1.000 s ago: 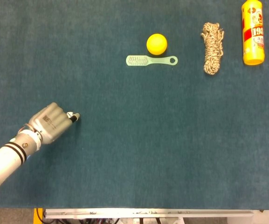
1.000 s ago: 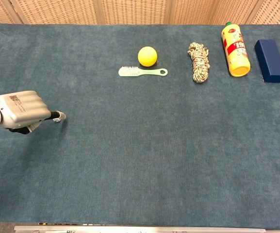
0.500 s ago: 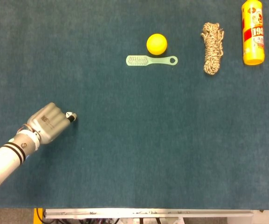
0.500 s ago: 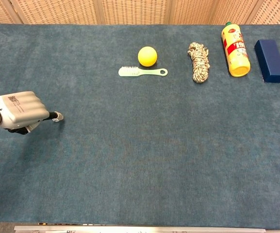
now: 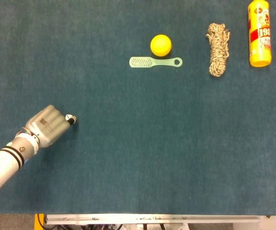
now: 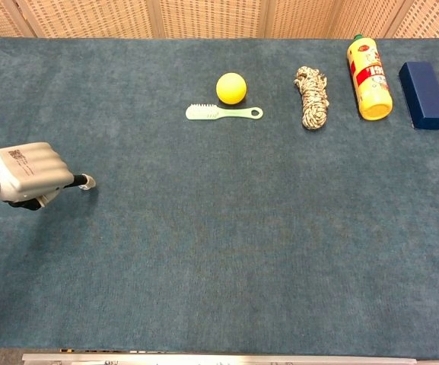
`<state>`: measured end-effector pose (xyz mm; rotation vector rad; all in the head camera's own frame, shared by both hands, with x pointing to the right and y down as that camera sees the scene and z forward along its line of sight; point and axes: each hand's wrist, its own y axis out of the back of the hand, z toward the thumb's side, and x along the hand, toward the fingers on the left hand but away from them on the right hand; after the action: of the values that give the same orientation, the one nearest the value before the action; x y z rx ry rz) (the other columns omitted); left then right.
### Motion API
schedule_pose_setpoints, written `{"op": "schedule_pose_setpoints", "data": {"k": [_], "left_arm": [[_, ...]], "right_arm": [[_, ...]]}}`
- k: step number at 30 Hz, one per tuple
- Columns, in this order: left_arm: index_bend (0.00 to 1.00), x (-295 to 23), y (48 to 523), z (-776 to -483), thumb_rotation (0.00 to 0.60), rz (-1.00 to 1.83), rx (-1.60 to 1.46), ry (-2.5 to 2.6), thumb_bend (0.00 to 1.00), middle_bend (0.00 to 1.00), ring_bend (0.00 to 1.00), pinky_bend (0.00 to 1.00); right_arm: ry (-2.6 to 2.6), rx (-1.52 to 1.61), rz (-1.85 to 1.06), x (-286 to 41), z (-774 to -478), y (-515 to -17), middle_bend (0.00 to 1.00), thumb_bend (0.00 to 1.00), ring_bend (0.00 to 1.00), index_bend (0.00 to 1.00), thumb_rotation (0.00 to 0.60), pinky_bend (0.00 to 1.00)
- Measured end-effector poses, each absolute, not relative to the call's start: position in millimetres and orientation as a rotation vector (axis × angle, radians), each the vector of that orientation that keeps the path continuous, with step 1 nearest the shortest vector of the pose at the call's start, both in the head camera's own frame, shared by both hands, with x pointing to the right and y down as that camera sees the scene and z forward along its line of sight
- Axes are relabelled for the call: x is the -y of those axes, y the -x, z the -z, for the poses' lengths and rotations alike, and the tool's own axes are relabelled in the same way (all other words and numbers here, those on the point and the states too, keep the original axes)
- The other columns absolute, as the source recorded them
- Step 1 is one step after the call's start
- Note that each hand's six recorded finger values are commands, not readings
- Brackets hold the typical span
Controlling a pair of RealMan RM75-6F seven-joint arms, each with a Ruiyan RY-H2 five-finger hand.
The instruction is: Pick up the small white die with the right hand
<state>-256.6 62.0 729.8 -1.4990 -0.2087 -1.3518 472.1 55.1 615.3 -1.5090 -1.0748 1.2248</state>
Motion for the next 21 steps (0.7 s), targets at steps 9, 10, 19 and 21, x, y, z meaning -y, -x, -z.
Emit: {"op": "schedule_pose_setpoints", "data": {"k": [9, 10, 19, 21], "left_arm": [[0.14, -61.7, 259.2, -726.9, 0.6, 1.359, 0.198, 1.497, 1.0, 1.0, 0.89, 0.87], [0.14, -61.6, 260.0, -726.7, 0.6, 1.362, 0.197, 1.496, 1.0, 1.0, 0.89, 0.87], [0.14, -59.8, 264.9, -725.8, 0.6, 1.375, 0.186, 1.495, 1.0, 1.0, 0.89, 0.87], [0.14, -60.0, 265.8, -725.5, 0.6, 1.376, 0.186, 1.495, 1.0, 1.0, 0.89, 0.87]], "right_arm": [[1.509, 1.075, -1.223, -55.4, -615.0, -471.9, 0.51, 0.34, 0.45, 0.74, 0.6, 0.56], [1.509, 1.076, -1.223, -55.4, -615.0, -472.0, 0.51, 0.34, 0.45, 0.74, 0.6, 0.56], [1.509, 1.072, -1.225, -55.6, -615.8, -471.4, 0.51, 0.34, 0.45, 0.74, 0.6, 0.56], [1.509, 1.072, -1.226, -55.5, -615.9, -471.5, 0.51, 0.34, 0.45, 0.74, 0.6, 0.56]]}}
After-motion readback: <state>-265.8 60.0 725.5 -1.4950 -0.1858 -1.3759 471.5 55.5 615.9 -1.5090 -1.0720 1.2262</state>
